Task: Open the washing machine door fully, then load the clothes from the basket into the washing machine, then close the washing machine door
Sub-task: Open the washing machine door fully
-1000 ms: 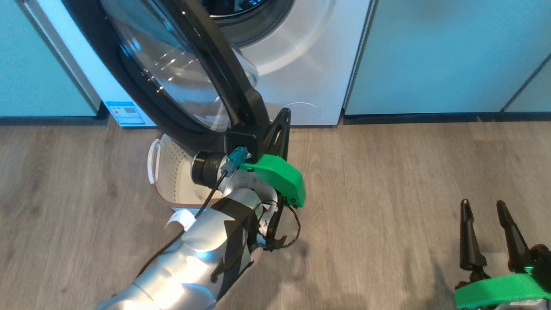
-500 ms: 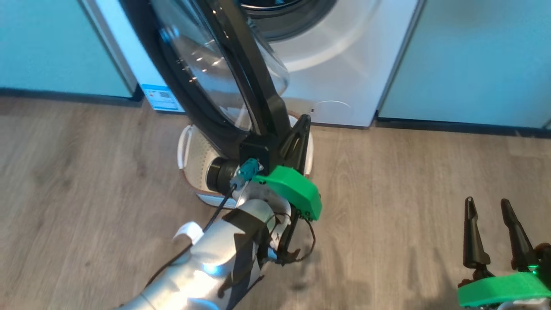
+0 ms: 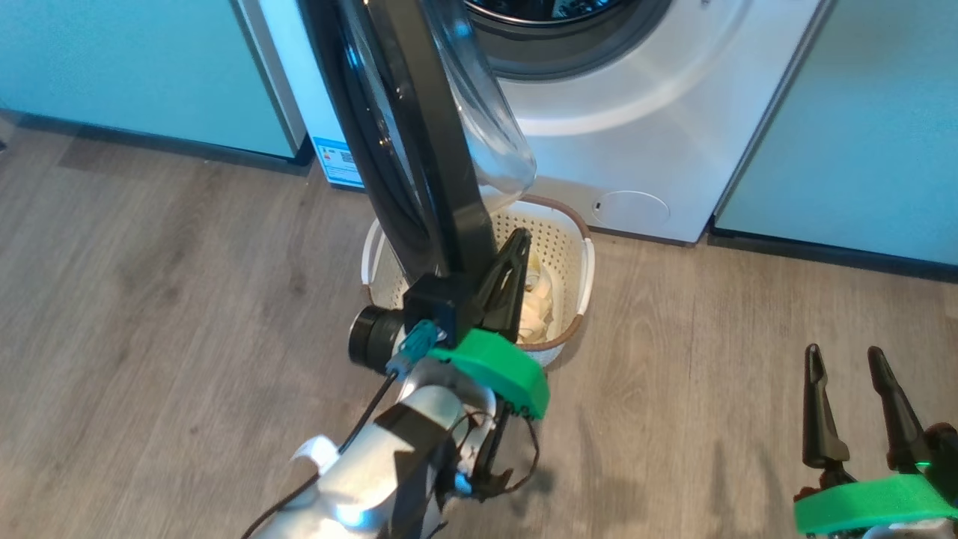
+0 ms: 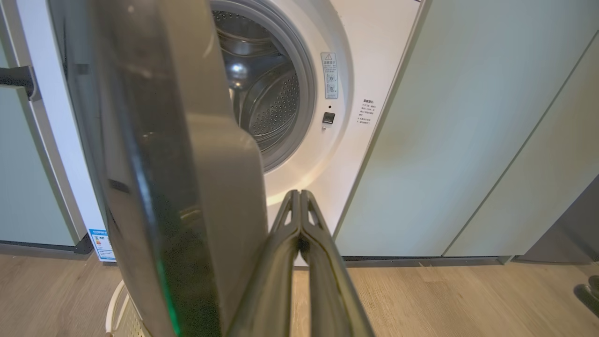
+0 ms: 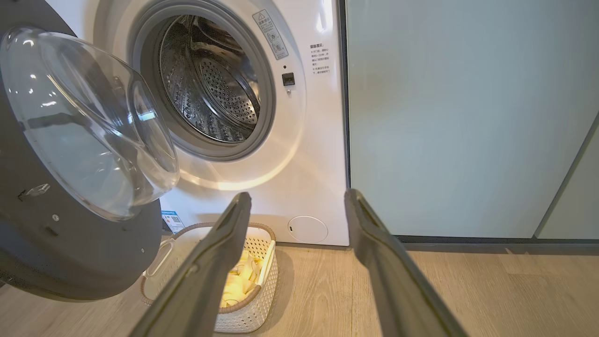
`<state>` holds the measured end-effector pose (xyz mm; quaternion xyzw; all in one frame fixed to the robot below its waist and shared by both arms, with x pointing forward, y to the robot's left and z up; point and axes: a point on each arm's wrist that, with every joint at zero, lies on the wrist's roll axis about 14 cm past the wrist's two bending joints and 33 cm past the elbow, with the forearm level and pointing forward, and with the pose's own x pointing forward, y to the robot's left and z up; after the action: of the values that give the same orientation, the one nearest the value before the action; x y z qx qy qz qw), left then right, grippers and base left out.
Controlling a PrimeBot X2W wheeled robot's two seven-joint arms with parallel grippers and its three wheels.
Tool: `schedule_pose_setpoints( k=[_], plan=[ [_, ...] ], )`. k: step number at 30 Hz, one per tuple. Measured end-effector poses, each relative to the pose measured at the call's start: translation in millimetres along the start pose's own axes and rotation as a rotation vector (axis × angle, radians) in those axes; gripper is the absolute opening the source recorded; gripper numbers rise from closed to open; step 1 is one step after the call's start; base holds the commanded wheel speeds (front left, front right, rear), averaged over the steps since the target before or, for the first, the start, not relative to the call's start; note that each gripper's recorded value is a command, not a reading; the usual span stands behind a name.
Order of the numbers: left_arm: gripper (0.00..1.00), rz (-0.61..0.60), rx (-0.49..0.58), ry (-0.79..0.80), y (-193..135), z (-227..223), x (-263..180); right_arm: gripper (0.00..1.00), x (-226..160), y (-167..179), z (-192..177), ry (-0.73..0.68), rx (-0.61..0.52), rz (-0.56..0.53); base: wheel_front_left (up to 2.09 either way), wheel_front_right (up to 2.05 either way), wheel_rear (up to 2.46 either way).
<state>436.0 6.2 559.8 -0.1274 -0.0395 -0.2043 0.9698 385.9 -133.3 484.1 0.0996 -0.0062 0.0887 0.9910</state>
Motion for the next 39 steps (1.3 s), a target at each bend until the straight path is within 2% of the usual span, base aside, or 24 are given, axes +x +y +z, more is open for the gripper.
schedule_pose_setpoints(
  k=[5,23,39],
  plan=[
    [0.00,0.045,-0.013,-0.023,11.3,5.4,-14.5,1.00,2.2,5.3,1.4,-0.005,0.000,0.017,0.00,0.00,0.00],
    [0.00,0.176,0.066,-0.009,64.6,3.2,-59.8,1.00,10.3,15.2,-3.4,0.006,-0.003,0.051,0.00,0.00,0.00],
    [0.00,0.432,0.098,-0.034,154.9,23.4,-105.0,1.00,18.1,22.7,-9.5,0.020,0.003,0.077,0.00,0.00,0.00]
  ],
)
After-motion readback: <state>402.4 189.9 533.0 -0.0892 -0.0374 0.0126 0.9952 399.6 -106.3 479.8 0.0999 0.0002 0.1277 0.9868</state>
